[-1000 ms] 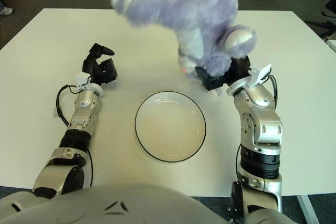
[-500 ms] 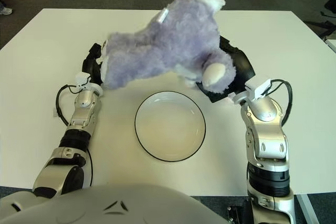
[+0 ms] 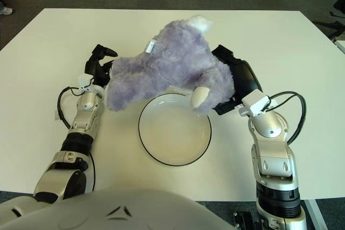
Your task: Put the doll into the plate.
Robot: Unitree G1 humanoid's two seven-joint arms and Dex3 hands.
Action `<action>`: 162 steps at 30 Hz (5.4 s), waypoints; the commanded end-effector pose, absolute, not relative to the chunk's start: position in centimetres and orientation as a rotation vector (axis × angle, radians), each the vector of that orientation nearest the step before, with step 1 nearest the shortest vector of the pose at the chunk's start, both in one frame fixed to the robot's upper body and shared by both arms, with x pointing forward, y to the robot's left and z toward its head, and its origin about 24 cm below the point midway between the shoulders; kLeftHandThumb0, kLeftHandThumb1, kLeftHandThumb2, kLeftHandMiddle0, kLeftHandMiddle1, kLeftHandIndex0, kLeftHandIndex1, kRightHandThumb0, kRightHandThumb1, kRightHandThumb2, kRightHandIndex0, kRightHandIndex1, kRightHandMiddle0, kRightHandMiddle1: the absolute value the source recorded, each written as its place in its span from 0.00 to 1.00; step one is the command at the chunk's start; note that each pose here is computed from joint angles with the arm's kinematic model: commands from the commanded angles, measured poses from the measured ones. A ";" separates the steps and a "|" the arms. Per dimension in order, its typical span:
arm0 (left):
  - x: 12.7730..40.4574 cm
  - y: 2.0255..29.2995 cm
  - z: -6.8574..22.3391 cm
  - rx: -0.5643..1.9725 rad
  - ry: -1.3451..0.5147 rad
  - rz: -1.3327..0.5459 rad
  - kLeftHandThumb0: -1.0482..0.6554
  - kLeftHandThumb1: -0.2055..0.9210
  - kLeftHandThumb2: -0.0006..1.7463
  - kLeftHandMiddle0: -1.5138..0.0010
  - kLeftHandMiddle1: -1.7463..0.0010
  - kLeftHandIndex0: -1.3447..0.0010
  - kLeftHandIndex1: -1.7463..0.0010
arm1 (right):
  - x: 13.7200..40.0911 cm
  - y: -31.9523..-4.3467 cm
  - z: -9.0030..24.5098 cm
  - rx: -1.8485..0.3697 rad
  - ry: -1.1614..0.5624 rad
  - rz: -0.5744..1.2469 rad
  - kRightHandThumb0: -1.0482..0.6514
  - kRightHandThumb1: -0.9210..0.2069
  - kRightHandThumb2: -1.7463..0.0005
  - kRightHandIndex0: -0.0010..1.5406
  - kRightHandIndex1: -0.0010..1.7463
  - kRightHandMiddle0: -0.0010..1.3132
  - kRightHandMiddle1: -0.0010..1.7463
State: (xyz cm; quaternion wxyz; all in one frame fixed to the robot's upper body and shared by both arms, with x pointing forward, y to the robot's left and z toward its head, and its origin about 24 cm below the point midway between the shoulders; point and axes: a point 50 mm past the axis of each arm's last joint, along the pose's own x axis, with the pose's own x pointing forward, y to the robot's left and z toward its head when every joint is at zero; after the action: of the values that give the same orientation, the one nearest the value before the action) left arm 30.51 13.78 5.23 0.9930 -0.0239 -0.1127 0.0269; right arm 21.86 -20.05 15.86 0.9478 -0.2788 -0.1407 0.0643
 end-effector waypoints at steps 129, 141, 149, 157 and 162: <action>28.9 14.7 2.5 -0.029 -0.108 0.058 0.37 0.63 0.62 0.24 0.00 0.65 0.00 | 18.3 -20.9 17.9 -0.806 -0.235 0.223 0.20 0.58 0.52 0.09 0.22 0.00 0.30; 28.9 14.7 2.5 -0.034 -0.102 0.052 0.37 0.63 0.62 0.24 0.00 0.65 0.00 | 18.1 -21.3 18.2 -0.749 -0.218 0.286 0.26 0.63 0.47 0.08 0.11 0.00 0.26; 28.9 14.6 2.5 -0.033 -0.092 0.054 0.37 0.63 0.62 0.24 0.00 0.65 0.00 | 18.5 -22.7 19.1 -0.661 -0.154 0.397 0.23 0.60 0.49 0.10 0.09 0.00 0.26; 28.9 14.5 2.5 -0.029 -0.095 0.051 0.37 0.62 0.62 0.25 0.00 0.65 0.00 | 18.9 -23.5 20.0 -0.610 -0.154 0.468 0.19 0.49 0.53 0.10 0.06 0.00 0.26; 28.9 14.5 2.5 -0.028 -0.098 0.049 0.37 0.62 0.62 0.24 0.00 0.65 0.00 | 18.9 -25.0 20.0 -0.612 -0.156 0.450 0.17 0.42 0.57 0.10 0.04 0.00 0.21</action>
State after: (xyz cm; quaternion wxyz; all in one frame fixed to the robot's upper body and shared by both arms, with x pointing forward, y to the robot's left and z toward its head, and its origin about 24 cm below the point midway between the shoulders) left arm 30.46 13.91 5.34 0.9947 -0.0165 -0.1001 0.0148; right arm 18.95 -24.24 19.85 0.9248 -0.2964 -0.0756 0.2260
